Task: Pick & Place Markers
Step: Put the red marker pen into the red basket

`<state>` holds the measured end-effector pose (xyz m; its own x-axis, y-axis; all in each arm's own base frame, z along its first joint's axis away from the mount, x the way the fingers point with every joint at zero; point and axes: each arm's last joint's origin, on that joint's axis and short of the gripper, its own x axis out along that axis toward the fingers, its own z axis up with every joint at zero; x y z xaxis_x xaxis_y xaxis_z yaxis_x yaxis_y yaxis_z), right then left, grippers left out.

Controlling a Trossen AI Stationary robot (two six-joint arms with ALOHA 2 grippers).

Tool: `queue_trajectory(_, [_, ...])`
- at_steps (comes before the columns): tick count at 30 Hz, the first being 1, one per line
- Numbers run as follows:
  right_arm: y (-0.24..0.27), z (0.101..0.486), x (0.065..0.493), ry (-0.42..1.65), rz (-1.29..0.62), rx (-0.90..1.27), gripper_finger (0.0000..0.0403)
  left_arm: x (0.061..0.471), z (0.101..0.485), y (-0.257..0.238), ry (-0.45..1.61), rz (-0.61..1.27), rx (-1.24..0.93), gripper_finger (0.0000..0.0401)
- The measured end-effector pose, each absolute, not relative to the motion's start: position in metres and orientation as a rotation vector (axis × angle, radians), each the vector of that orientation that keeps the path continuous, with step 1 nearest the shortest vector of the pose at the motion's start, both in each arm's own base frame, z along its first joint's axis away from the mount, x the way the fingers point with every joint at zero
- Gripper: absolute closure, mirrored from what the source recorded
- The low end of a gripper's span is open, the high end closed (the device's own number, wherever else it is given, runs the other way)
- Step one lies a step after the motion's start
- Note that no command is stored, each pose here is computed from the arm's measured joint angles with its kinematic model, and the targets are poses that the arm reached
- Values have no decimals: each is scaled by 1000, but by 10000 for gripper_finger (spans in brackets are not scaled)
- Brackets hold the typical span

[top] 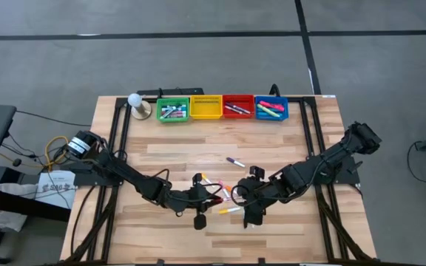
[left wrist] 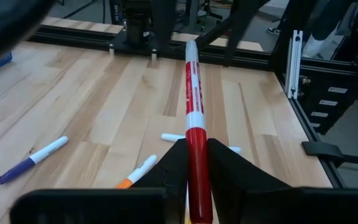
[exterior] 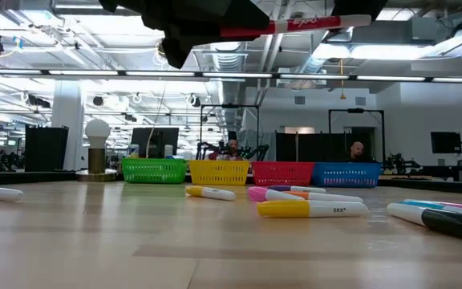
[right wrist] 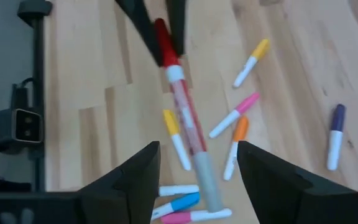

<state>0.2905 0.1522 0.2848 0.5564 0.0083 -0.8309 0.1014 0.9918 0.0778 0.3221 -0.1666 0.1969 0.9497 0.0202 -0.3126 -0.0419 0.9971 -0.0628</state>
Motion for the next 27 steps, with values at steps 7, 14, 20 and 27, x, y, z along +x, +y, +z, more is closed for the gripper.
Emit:
queue_trajectory(7, [145, 284, 292, 1000, -73, 125, 198, 322, 197, -167, 316, 32, -70, 352])
queue_trajectory(14, [144, 283, 293, 1030, -18, 144, 226, 322, 198, -167, 315, 31, -70, 354])
queue_trajectory(20, [145, 283, 293, 1036, 2, 137, 255, 322, 198, -167, 313, 31, -72, 352])
queue_trajectory(27, [143, 283, 294, 1042, 10, 147, 287, 320, 210, -165, 272, 30, -87, 351])
